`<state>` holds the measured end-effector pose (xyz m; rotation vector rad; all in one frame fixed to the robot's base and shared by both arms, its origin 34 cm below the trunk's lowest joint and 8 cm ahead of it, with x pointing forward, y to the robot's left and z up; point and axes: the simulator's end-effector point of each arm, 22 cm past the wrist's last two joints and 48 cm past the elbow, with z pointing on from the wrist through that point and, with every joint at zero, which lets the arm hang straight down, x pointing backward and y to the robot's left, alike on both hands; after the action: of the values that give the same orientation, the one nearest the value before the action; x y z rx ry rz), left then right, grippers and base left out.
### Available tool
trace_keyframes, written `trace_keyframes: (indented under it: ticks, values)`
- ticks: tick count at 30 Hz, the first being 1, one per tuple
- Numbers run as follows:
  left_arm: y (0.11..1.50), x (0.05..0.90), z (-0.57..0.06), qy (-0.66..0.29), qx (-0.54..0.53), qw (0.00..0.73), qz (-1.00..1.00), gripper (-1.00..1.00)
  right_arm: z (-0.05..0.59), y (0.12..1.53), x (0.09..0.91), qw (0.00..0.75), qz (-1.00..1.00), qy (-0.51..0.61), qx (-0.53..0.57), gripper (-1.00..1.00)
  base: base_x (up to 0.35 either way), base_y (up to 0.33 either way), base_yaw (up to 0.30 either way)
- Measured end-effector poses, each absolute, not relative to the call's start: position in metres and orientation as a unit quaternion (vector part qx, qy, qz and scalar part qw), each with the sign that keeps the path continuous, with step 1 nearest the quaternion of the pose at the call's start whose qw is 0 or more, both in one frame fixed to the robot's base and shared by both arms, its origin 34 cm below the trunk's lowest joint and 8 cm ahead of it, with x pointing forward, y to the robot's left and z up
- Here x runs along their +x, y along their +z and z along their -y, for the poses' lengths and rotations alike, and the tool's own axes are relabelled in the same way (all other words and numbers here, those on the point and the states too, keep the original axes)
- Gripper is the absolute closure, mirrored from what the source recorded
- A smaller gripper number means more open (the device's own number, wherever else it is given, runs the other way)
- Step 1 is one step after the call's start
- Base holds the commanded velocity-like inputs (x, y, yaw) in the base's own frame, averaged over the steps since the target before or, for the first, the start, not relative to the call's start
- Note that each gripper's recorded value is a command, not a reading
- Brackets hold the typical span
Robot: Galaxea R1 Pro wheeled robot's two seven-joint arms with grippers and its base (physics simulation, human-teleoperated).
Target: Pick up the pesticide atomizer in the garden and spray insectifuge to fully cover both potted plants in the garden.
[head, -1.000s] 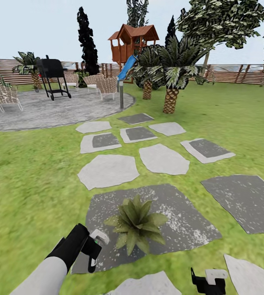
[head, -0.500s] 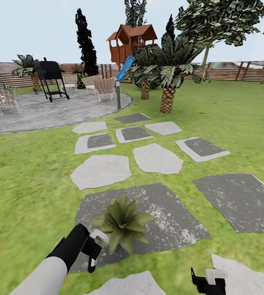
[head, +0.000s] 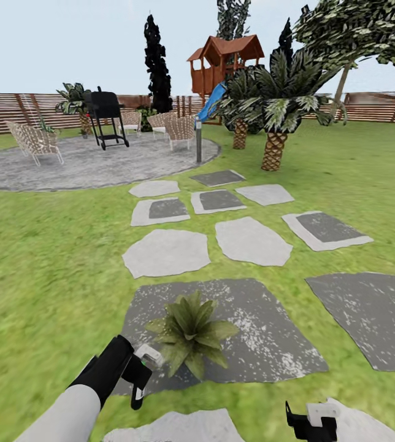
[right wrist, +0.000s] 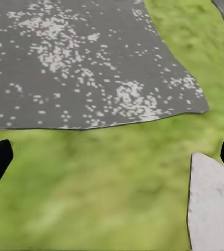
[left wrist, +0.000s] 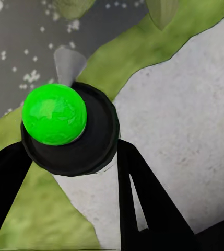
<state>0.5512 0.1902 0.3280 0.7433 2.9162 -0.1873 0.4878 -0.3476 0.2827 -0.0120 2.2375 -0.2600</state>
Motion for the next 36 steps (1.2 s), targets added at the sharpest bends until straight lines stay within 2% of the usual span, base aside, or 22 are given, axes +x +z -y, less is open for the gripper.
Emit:
trace_keyframes:
  ticks: [5, 13, 25, 30, 36]
  values:
    - [0.3257, 0.5475, -0.1888, -0.064, 0.247, 0.058, -0.965, 1.00, 0.3477, 0.2827, 0.4878, 0.430, -0.897, -0.104, -0.005, -1.00, 0.018, -0.014, 0.148]
    - [0.3256, 0.5472, -0.1886, -0.063, 0.248, 0.058, -0.965, 1.00, 0.3478, 0.2830, 0.4879, 0.430, -0.897, -0.104, -0.005, -1.00, 0.156, -0.209, 0.034]
    - [0.3258, 0.5477, -0.1895, -0.062, 0.248, 0.059, -0.965, 1.00, 0.3475, 0.2829, 0.4879, 0.430, -0.897, -0.104, -0.005, -1.00, 0.144, -0.215, 0.262]
    - [0.3272, 0.5503, -0.1911, -0.060, 0.248, 0.061, -0.965, 1.00, 0.3476, 0.2827, 0.4878, 0.430, -0.897, -0.104, -0.005, -1.00, -0.003, -0.016, 0.107]
    - [0.3274, 0.5513, -0.1902, -0.061, 0.248, 0.063, -0.965, 1.00, 0.3476, 0.2823, 0.4878, 0.430, -0.897, -0.104, -0.005, -1.00, -0.294, -0.006, 0.003]
